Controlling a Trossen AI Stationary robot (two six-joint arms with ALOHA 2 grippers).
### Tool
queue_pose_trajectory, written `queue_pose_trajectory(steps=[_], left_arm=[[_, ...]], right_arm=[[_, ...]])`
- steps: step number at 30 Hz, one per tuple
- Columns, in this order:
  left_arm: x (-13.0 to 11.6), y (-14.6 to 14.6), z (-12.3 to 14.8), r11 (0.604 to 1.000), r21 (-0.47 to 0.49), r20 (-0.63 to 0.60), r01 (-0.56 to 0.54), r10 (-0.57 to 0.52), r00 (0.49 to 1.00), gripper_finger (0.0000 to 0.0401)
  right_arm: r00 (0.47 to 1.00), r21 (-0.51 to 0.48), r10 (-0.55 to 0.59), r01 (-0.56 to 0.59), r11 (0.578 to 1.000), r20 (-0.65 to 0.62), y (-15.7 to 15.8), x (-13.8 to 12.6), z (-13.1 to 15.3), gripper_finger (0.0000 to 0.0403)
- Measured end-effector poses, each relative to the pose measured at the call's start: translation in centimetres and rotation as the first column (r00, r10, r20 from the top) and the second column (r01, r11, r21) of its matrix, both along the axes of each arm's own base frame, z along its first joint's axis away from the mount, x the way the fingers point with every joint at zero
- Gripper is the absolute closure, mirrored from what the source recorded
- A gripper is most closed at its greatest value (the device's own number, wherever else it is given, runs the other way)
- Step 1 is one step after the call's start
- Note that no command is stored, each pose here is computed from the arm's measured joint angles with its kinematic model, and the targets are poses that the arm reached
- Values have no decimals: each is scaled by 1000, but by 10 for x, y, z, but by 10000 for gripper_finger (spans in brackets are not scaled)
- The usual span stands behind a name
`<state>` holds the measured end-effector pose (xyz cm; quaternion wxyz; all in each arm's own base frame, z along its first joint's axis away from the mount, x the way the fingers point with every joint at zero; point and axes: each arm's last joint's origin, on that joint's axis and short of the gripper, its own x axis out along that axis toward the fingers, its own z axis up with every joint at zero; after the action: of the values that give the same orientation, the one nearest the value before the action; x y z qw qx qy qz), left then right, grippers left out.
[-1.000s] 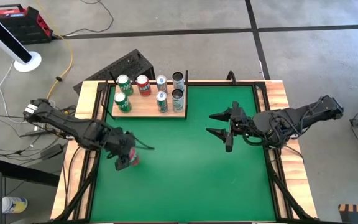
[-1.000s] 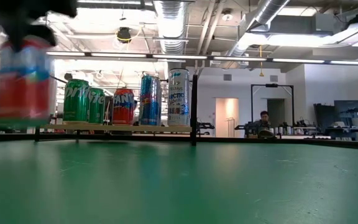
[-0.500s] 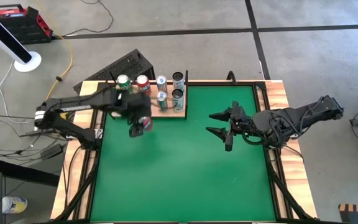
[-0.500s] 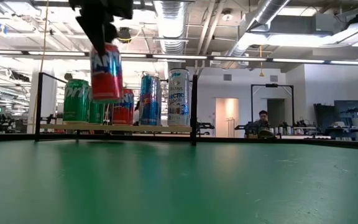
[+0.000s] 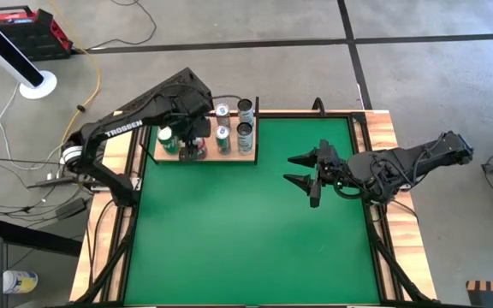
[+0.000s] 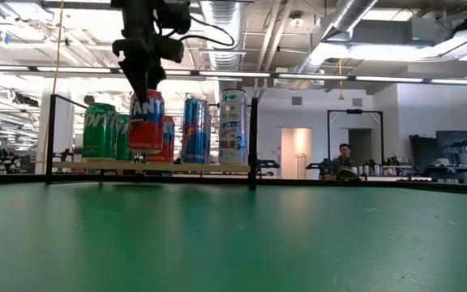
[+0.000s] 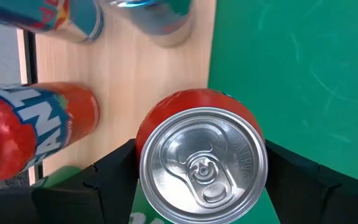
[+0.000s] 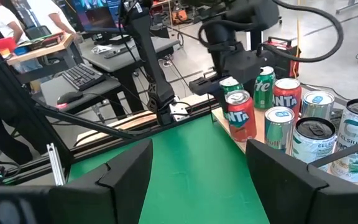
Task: Place canned beverage on shelf
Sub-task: Put the orange soda can on the shelf aligned with the other orange soda can
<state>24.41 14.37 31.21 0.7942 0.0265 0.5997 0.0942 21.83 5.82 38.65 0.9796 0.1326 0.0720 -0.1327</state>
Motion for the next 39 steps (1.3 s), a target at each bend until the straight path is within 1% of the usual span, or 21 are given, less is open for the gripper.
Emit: queue_pose_trajectory(steps=[4,8,13,16,22,31,39], left_arm=[[-6,12,-1,1000,-2,-1,5,-5,1000,131],[-7,20,-4,1000,2,-7,11,-11,1000,131],[0,29,-18,999,-29,-43,28,-29,999,131],[1,31,-21,999,-43,-46,28,-30,998,131],[-1,35,-21,998,-36,-44,47,-49,998,131],[-12,49,-21,999,-51,-28,-3,2,1000,131],[-12,52,-21,997,-71,2,2,-2,1000,131]], right_arm=[[1000,0,-3,3,1000,0,0,0,0,122],[1000,3,-14,14,1000,-2,-2,0,0,122],[999,6,-37,37,999,-1,-7,2,0,122],[999,6,-43,43,999,-1,-9,2,0,122],[999,3,-39,39,999,-11,-8,2,-1,122],[999,-2,-39,39,999,-26,-9,1,-3,122],[999,-3,-39,39,999,-26,-9,1,-3,122]])
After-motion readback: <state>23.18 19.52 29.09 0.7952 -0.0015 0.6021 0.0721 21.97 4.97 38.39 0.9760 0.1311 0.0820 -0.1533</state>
